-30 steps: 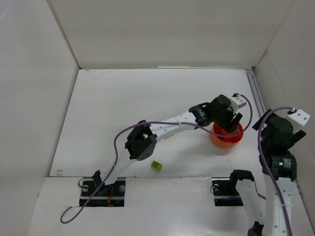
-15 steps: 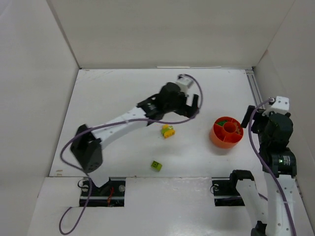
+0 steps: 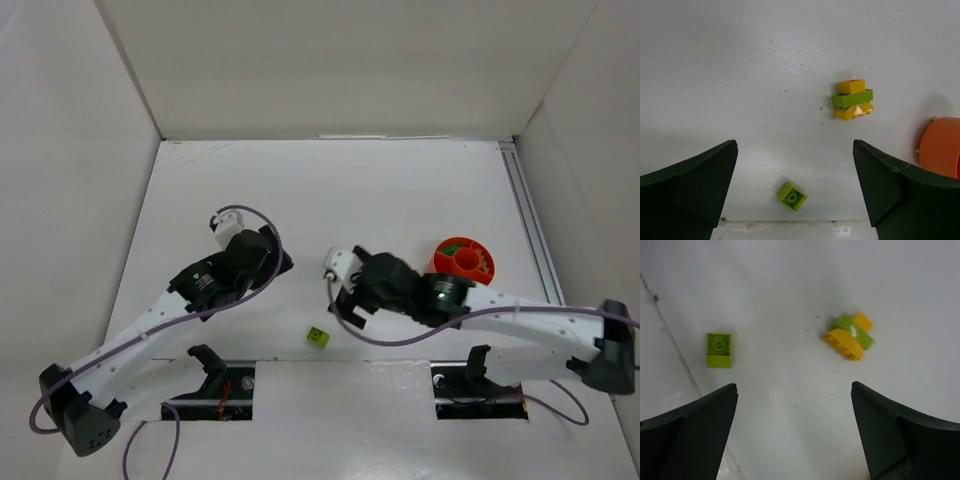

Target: Sort the legos into containers by color

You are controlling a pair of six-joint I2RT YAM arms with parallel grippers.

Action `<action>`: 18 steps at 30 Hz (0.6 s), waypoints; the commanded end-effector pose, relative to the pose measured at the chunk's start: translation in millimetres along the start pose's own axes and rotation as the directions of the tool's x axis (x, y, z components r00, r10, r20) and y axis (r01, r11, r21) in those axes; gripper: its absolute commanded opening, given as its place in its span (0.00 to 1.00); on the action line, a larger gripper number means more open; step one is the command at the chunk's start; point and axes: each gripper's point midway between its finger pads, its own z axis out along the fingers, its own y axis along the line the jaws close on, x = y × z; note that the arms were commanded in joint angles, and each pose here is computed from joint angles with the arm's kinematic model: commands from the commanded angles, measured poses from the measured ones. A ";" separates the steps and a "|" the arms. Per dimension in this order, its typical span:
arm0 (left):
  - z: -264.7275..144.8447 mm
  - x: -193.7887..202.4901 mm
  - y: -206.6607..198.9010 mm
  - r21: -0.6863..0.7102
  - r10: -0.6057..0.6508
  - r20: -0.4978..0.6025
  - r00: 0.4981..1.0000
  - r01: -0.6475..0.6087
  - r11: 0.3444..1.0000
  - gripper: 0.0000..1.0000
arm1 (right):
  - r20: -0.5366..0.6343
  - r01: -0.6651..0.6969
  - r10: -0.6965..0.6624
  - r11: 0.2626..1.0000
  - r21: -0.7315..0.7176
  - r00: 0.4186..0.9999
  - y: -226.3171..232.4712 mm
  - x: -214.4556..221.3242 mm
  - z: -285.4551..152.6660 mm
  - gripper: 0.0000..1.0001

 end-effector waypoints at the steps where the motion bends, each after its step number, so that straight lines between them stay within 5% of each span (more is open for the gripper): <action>1: -18.2 -1.1 23.6 -0.029 -0.154 0.029 0.988 0.155 0.988 0.99 | 0.021 0.113 -0.112 0.991 -0.074 0.994 46.6 -17.1 38.5 1.00; 5: -34.3 -7.0 26.4 0.040 -0.207 0.054 0.977 0.205 0.978 0.99 | 0.045 0.153 -0.146 0.958 -0.242 0.988 94.9 -12.5 62.8 1.00; 18: -30.9 -1.4 37.1 -0.013 -0.154 0.046 0.987 0.155 0.988 0.99 | -0.104 0.162 -0.187 0.965 -0.207 0.977 130.0 40.9 111.7 0.94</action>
